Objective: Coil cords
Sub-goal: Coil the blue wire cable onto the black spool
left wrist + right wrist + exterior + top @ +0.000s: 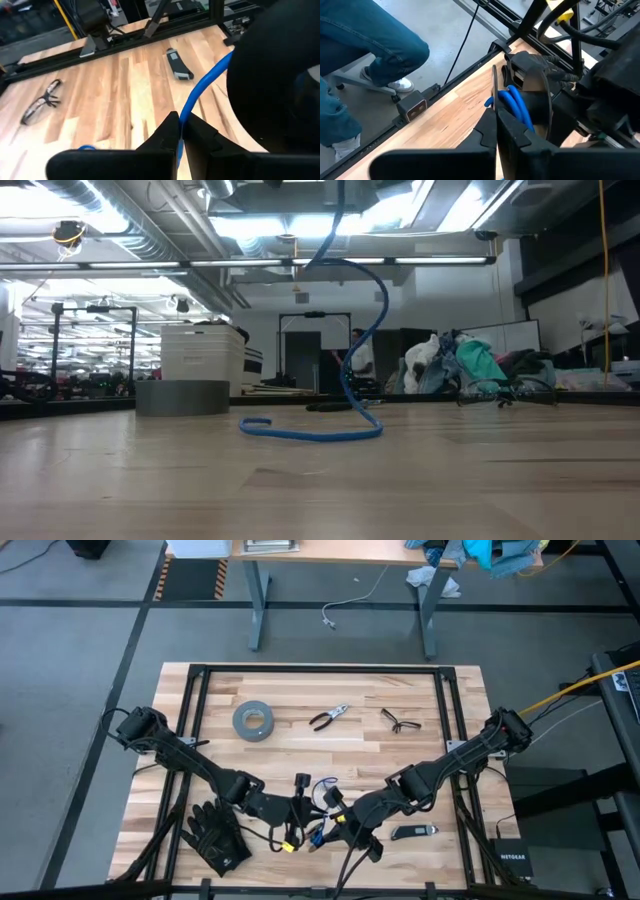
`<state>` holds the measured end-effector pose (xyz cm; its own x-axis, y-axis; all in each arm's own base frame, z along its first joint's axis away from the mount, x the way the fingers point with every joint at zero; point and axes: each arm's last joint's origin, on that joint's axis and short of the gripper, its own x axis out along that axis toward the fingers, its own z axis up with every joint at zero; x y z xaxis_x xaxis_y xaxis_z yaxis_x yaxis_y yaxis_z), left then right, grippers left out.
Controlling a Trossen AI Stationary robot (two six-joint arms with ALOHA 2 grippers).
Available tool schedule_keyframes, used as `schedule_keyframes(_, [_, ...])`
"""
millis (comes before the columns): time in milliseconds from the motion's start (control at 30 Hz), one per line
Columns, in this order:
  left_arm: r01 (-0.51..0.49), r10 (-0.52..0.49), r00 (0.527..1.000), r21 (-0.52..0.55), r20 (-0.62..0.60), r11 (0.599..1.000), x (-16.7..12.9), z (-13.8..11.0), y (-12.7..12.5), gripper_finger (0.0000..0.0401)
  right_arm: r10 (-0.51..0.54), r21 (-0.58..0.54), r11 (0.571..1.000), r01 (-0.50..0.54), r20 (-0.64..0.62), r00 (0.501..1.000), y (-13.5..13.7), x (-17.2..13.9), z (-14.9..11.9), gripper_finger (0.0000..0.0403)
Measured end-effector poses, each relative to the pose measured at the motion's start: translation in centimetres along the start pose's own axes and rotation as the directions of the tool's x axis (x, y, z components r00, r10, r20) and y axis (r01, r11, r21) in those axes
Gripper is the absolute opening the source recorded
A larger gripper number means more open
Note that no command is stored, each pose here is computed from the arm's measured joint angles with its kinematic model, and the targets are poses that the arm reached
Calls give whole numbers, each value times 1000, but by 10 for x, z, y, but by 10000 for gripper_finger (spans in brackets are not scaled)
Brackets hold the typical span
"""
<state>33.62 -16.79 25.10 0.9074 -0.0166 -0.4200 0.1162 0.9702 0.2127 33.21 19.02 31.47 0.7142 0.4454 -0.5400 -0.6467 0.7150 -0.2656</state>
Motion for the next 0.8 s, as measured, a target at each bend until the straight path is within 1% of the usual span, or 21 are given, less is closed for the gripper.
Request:
schedule_keyframes(233, [5, -6, 1000, -33, -11, 999, 0, -1, -1, 14, -40, -1, 999, 40, -10, 999, -1, 0, 0, 0])
schedule_keyframes(367, [7, -8, 1000, -37, -23, 999, -1, -2, -2, 41, -49, -1, 999, 49, -13, 999, -1, 0, 0, 0])
schedule_keyframes(567, [21, -22, 999, -23, -32, 1000, -3, -4, -8, 86, -102, -17, 995, 101, -35, 994, 7, -5, 4, 0])
schedule_keyframes(667, [22, -23, 999, -24, -32, 999, -4, -4, -9, 99, -122, -11, 993, 122, -21, 992, 11, -14, 9, 0])
schedule_keyframes(800, [18, -19, 999, -27, -32, 999, -3, -4, -8, 107, -167, 13, 986, 168, -22, 986, 15, -28, 14, 0])
